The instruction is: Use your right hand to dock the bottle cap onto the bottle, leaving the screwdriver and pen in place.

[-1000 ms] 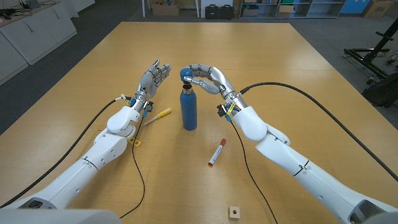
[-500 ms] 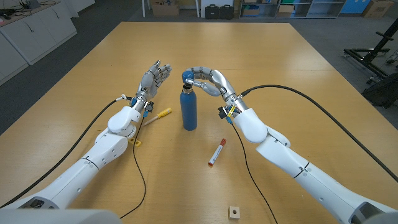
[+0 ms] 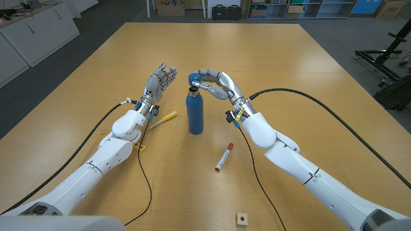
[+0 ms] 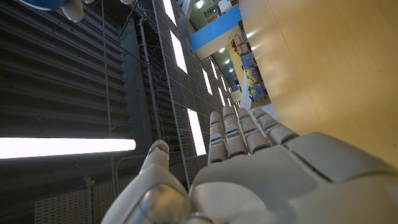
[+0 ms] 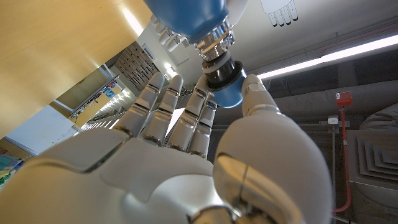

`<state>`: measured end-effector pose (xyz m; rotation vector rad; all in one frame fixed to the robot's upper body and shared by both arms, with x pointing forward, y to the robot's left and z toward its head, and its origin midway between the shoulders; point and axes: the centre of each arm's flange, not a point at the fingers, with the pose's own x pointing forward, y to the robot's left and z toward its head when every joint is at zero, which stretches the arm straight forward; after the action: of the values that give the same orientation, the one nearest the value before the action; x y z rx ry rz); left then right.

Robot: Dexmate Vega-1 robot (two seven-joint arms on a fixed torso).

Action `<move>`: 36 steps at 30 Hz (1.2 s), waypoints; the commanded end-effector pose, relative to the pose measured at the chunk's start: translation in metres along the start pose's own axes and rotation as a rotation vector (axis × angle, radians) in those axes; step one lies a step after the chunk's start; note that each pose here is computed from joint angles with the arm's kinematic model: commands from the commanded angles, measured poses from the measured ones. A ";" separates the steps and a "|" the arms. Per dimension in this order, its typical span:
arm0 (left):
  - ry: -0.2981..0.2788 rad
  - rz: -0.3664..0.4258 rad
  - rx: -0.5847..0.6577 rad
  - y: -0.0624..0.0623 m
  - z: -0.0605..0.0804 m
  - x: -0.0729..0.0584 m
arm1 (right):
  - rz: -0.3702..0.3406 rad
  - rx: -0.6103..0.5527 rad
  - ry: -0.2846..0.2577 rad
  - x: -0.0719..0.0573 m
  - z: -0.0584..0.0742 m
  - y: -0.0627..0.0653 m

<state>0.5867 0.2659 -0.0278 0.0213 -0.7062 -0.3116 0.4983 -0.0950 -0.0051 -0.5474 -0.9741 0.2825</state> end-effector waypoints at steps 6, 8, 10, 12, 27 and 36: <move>-0.005 -0.002 0.003 0.002 0.002 0.000 | 0.008 -0.007 -0.009 0.004 0.003 0.006; -0.007 -0.004 0.005 0.002 0.003 0.000 | 0.007 -0.009 -0.011 0.004 0.003 0.006; -0.008 -0.006 0.006 0.002 0.003 0.001 | 0.005 -0.008 -0.011 0.003 0.003 0.007; -0.007 -0.007 0.004 0.002 0.003 0.002 | 0.003 -0.005 -0.011 0.002 0.003 0.008; -0.009 -0.009 0.002 0.003 0.002 0.003 | 0.004 -0.006 -0.008 -0.005 0.001 0.011; -0.009 -0.006 -0.002 0.004 0.001 0.001 | 0.014 -0.017 0.014 -0.006 -0.003 0.012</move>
<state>0.5877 0.2680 -0.0245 0.0247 -0.7135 -0.3191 0.4959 -0.0884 -0.0135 -0.5545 -0.9793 0.2845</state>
